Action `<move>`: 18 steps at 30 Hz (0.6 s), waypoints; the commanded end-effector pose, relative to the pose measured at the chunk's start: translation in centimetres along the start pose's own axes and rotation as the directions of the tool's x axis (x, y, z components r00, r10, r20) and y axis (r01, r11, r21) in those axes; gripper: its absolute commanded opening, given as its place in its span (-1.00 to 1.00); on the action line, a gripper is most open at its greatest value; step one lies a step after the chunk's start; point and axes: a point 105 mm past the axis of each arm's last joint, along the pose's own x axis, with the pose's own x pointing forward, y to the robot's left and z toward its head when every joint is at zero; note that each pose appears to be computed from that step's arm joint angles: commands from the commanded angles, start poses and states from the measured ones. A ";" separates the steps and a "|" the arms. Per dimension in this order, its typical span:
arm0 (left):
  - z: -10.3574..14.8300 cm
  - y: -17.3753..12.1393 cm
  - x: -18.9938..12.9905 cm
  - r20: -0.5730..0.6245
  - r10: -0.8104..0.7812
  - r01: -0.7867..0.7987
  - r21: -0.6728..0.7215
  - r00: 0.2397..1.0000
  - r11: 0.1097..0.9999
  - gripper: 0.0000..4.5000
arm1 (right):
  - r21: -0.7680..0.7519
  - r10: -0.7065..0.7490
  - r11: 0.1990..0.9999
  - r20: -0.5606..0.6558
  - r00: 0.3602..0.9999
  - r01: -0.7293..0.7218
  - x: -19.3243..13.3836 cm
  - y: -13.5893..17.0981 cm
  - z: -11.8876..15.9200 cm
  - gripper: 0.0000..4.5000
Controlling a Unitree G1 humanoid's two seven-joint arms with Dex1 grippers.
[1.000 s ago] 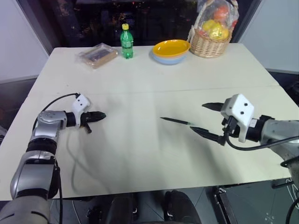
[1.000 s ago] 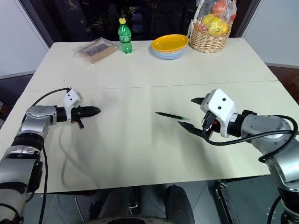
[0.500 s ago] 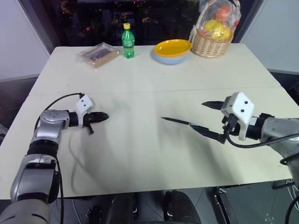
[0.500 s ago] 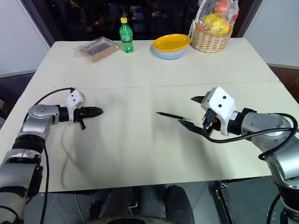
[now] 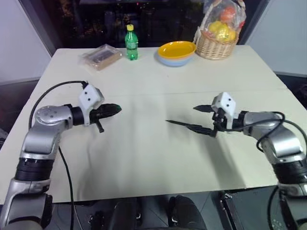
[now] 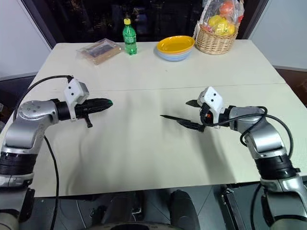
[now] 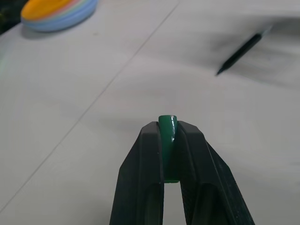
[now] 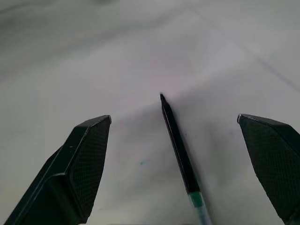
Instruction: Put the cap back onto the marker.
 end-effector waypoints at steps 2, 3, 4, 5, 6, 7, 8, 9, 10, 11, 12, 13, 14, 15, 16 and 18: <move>1.4 -0.6 -0.9 0.034 0.038 -0.038 0.004 0.999 0.999 -0.97 | -0.022 0.026 0.999 -0.003 1.000 -0.026 1.3 -1.1 -0.6 1.00; 1.4 -0.7 -1.0 0.031 0.043 -0.043 0.000 0.999 0.999 -0.97 | -0.028 0.032 0.999 -0.011 0.999 -0.032 1.7 -1.2 -0.8 1.00; 1.4 -0.8 -1.1 0.030 0.048 -0.048 -0.002 0.998 0.999 -0.97 | -0.030 0.041 0.999 -0.017 0.999 -0.042 1.9 -1.3 -1.0 1.00; 1.5 -0.9 -1.2 0.030 0.053 -0.053 -0.004 0.998 0.999 -0.97 | -0.028 0.049 0.998 -0.020 0.999 -0.050 2.2 -1.4 -1.1 1.00; 1.5 -1.0 -1.3 0.030 0.057 -0.057 -0.007 0.998 0.998 -0.97 | -0.024 0.056 0.998 -0.021 0.998 -0.056 2.5 -1.4 -1.3 1.00; 1.6 -1.1 -1.3 0.030 0.060 -0.060 -0.010 0.998 0.998 -0.97 | -0.023 0.059 0.998 -0.023 0.998 -0.059 2.6 -1.5 -1.4 1.00; 1.6 -1.2 -1.4 0.028 0.064 -0.064 -0.011 0.998 0.998 -0.97 | -0.028 0.061 0.998 -0.031 0.998 -0.062 2.8 -1.6 -1.6 1.00; 1.6 -1.3 -1.5 0.026 0.066 -0.066 -0.012 0.997 0.998 -0.97 | -0.026 0.064 0.998 -0.038 0.997 -0.065 2.9 -1.7 -1.9 1.00; 1.6 -1.4 -1.5 0.025 0.067 -0.067 -0.012 0.997 0.998 -0.97 | -0.024 0.066 0.997 -0.042 0.997 -0.067 3.0 -1.8 -2.0 1.00; 1.7 -1.4 -1.6 0.024 0.069 -0.069 -0.012 0.997 0.998 -0.97 | -0.025 0.068 0.997 -0.051 0.996 -0.069 3.2 -1.9 -2.3 1.00; 1.7 -1.4 -1.6 0.023 0.071 -0.071 -0.012 0.997 0.997 -0.97 | -0.026 0.069 0.997 -0.055 0.996 -0.071 3.3 -1.9 -2.4 1.00; 1.7 -1.4 -1.6 0.022 0.073 -0.072 -0.012 0.997 0.997 -0.97 | -0.028 0.072 0.997 -0.061 0.995 -0.074 3.3 -2.0 -2.6 1.00; 1.7 -1.5 -1.7 0.021 0.075 -0.074 -0.012 0.997 0.997 -0.97 | -0.026 0.073 0.997 -0.071 0.995 -0.075 3.4 -2.1 -2.9 1.00; 1.7 -1.5 -1.7 0.020 0.076 -0.076 -0.011 0.997 0.997 -0.97 | -0.024 0.074 0.997 -0.077 0.994 -0.076 3.5 -2.1 -3.1 1.00; 1.7 -1.5 -1.7 0.019 0.077 -0.077 -0.010 0.997 0.997 -0.97 | -0.025 0.073 0.997 -0.085 0.994 -0.075 3.5 -2.2 -3.3 1.00; 1.8 -1.5 -1.7 0.019 0.079 -0.079 -0.009 0.997 0.997 -0.97 | -0.025 0.074 0.997 -0.093 0.993 -0.076 3.6 -2.3 -3.6 1.00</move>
